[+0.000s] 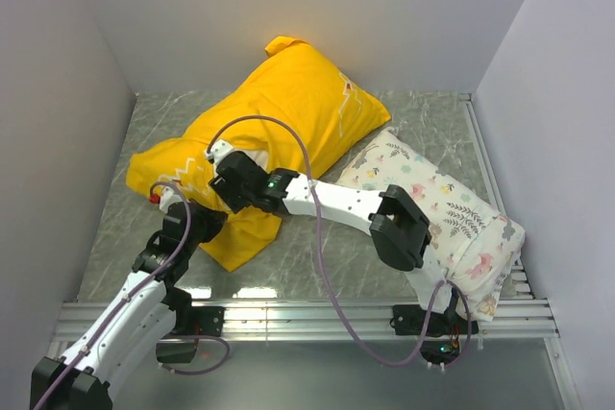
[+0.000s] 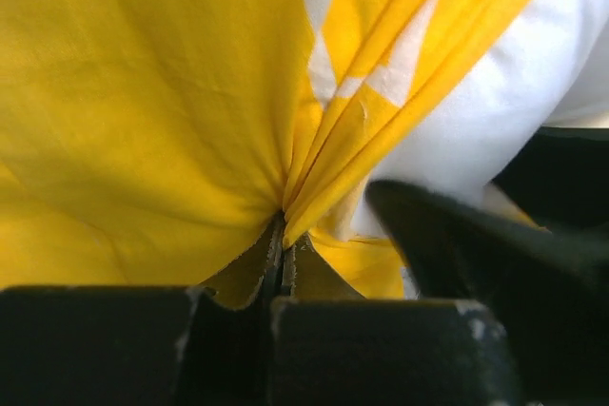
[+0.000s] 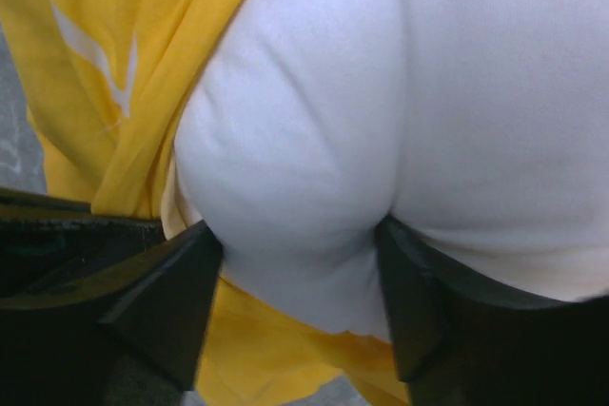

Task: Remove the pillowcase from the pillow

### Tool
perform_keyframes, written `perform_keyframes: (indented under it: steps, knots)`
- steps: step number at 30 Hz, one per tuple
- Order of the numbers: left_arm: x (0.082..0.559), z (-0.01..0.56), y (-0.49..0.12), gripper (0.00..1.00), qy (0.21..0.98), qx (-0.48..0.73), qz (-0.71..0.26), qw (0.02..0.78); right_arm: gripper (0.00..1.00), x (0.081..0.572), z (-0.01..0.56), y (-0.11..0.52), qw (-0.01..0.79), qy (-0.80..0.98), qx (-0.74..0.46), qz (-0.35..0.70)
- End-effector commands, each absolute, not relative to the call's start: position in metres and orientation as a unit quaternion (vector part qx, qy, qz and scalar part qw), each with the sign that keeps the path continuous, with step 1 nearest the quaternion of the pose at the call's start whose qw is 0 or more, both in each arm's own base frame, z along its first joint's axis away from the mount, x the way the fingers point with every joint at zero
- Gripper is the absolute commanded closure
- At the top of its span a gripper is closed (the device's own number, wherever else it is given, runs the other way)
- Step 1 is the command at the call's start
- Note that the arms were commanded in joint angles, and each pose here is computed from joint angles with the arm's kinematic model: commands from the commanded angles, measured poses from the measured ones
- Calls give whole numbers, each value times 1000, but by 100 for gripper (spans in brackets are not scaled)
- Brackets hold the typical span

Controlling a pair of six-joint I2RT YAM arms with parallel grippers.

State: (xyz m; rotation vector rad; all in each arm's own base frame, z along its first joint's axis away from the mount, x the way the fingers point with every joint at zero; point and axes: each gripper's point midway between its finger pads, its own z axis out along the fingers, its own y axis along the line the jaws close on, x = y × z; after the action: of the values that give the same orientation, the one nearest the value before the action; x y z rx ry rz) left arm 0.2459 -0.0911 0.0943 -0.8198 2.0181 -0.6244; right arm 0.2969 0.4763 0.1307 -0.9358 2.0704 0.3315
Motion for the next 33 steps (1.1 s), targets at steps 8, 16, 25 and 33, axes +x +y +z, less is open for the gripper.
perform_keyframes:
  steps: [8, 16, 25, 33]
  knots:
    - [231, 81, -88, 99, 845, -305, -209, 387, 100, 361, 160, 467, 392, 854, -320, 125]
    - [225, 63, -89, 100, 862, -304, -193, 357, 100, 453, 283, 401, 458, 840, -132, 260]
    - [221, 48, -85, 99, 872, -317, -165, 336, 100, 464, 361, 367, 511, 791, -75, 329]
    - [209, 28, -74, 100, 871, -354, -134, 313, 100, 460, 420, 347, 547, 752, -60, 362]
